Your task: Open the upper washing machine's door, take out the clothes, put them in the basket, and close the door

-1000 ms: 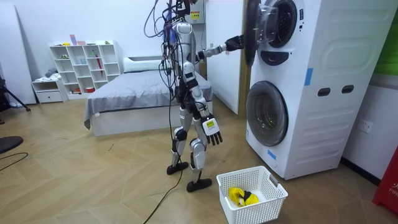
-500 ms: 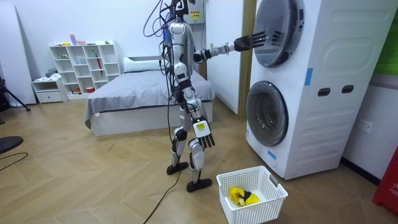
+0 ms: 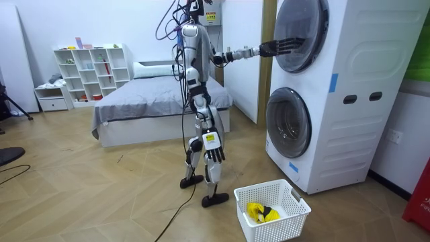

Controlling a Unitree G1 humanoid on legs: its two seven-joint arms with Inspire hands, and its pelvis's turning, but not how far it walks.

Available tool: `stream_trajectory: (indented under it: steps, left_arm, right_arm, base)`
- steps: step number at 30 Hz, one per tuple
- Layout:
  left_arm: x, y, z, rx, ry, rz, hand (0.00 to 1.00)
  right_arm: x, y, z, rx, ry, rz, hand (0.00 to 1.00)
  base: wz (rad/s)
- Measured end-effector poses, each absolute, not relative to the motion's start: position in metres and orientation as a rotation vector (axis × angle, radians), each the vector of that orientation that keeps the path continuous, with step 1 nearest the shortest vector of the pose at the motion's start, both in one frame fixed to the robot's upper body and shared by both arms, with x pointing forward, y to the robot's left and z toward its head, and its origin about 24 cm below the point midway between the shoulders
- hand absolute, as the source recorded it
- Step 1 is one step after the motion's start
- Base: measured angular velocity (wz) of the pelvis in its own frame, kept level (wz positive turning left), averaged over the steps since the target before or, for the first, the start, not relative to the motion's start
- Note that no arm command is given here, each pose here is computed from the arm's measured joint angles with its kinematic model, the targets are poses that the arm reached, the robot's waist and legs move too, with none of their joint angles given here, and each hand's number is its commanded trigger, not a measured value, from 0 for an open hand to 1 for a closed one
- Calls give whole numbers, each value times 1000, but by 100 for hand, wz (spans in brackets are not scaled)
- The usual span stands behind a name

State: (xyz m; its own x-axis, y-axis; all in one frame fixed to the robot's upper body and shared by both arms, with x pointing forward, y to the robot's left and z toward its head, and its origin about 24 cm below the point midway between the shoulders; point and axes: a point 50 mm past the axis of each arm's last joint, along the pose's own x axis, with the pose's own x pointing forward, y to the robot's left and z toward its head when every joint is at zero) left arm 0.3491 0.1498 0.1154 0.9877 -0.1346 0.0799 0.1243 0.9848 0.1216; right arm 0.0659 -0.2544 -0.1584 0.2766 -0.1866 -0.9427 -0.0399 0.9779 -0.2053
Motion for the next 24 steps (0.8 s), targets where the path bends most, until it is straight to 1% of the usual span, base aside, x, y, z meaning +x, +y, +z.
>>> stream_trajectory:
  steps: [1,3,4,6,7,8,9,10,12,13,14,15,19,24]
  left_arm:
    - [347,153,106,125,-58,-122,0]
    - [328,170,53,173,112,-74,0]
    - [319,174,35,186,171,-61,0]
    - [274,195,-36,259,445,-11,0]
    - [259,201,-54,288,522,-3,0]
    - [224,213,-85,335,671,15,0]
    - [190,224,-107,366,794,36,0]
    - [175,229,-115,380,846,45,0]
    - [117,245,-143,403,1071,89,0]
    - [103,249,-147,398,1117,105,0]
    - [79,251,-153,386,1190,119,0]
    - [63,251,-157,371,1241,136,0]
    - [41,252,-161,348,1282,216,0]
    - [14,255,-161,394,1310,338,0]
  right_arm:
    - [66,-254,-158,-205,1289,-98,0]
    - [67,-254,-158,-202,1281,-102,0]
    - [67,-254,-158,-201,1281,-103,0]
    - [70,-253,-158,-194,1269,-104,0]
    - [70,-252,-158,-189,1266,-105,0]
    - [70,-249,-158,-160,1259,-114,0]
    - [70,-246,-159,-132,1246,-121,0]
    - [69,-245,-160,-118,1244,-125,0]
    - [66,-241,-161,-85,1244,-125,0]
    - [67,-240,-161,-83,1236,-121,0]
    - [70,-238,-161,-79,1213,-117,0]
    - [70,-237,-161,-63,1201,-121,0]
    - [63,-239,-161,-49,1192,-137,0]
    - [53,-240,-162,-7,1204,-179,0]
  base:
    - [-10]
    - [-8]
    - [0]
    - [0]
    - [0]
    - [11]
    - [14]
    - [23]
    - [26]
    - [24]
    - [24]
    - [24]
    - [9]
    - [-1]
